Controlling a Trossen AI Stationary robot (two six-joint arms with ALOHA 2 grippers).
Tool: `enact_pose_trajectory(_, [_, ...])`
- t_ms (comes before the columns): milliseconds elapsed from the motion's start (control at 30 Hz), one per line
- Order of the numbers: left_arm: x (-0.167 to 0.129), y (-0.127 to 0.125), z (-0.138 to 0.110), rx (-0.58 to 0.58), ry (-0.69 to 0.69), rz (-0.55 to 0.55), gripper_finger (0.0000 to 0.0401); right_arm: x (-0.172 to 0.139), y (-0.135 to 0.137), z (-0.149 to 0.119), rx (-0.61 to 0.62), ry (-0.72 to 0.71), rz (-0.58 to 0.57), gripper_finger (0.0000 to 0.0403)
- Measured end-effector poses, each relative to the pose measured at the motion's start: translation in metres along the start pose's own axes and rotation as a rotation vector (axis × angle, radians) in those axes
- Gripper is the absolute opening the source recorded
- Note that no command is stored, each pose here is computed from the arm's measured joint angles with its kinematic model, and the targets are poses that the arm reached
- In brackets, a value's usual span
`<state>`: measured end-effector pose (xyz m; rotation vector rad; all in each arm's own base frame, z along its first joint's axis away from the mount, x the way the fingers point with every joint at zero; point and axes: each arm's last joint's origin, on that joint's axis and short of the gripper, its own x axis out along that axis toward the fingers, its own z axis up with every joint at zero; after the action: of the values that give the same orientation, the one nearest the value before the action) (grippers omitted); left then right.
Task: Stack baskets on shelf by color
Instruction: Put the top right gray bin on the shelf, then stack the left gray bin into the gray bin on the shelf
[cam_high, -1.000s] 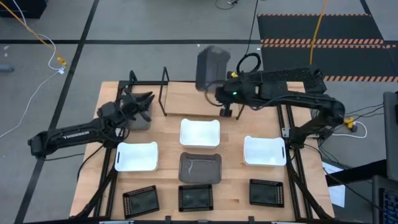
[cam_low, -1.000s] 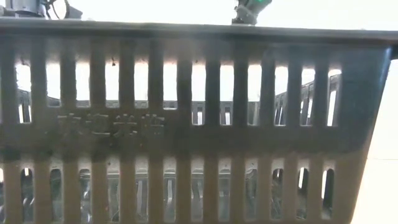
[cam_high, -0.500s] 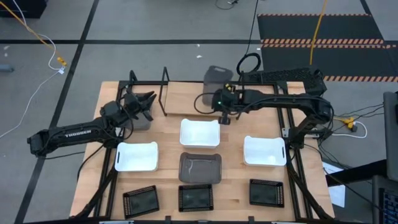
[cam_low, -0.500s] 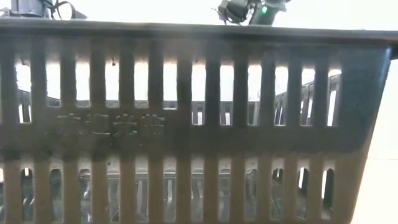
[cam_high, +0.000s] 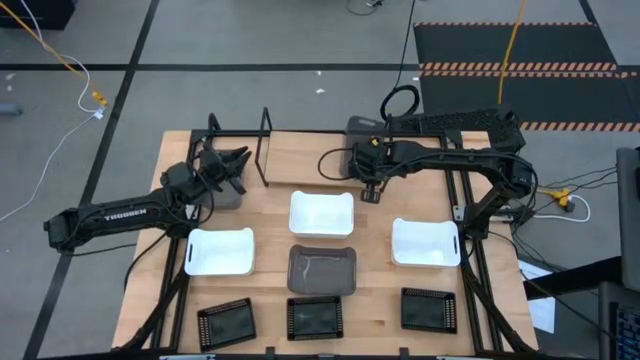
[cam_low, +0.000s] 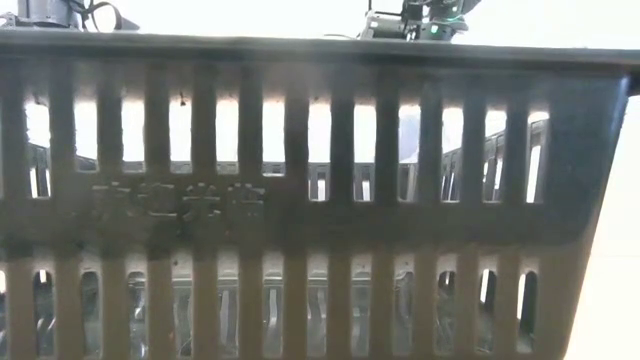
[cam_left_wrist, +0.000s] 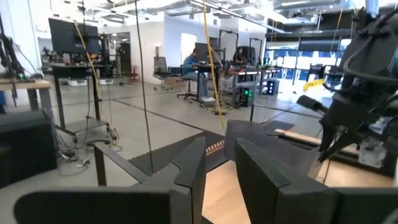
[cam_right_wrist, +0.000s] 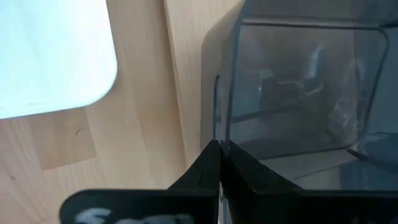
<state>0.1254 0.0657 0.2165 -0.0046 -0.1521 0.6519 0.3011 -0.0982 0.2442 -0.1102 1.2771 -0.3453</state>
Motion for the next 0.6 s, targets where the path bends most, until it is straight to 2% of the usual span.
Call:
enact_pose_trajectory(100, [0.001, 0.0, 0.001, -0.051, 0.005, 0.002, 0.0088, 0.0, 0.0, 0.0, 0.0, 0.002, 0.0, 0.0008])
enact_pose_trajectory(333, [0.006, -0.002, 0.013, -0.026, 0.108, 0.003, 0.0088, 0.0, 0.0, 0.003, 0.005, -0.026, -0.007, 0.0045])
enact_pose_trajectory(433, [0.007, -0.004, 0.015, -0.023, 0.269, 0.004, 0.0088, -0.006, -0.002, 0.002, 0.02, -0.048, -0.014, 0.0066])
enact_pose_trajectory(533, [0.009, -0.006, 0.015, -0.013, 0.424, 0.03, 0.0088, -0.018, -0.005, 0.005, 0.053, -0.129, -0.028, 0.0088])
enact_pose_trajectory(600, [0.011, -0.007, 0.015, -0.016, 0.475, 0.036, 0.0088, -0.027, -0.006, 0.008, 0.072, -0.204, -0.037, 0.0101])
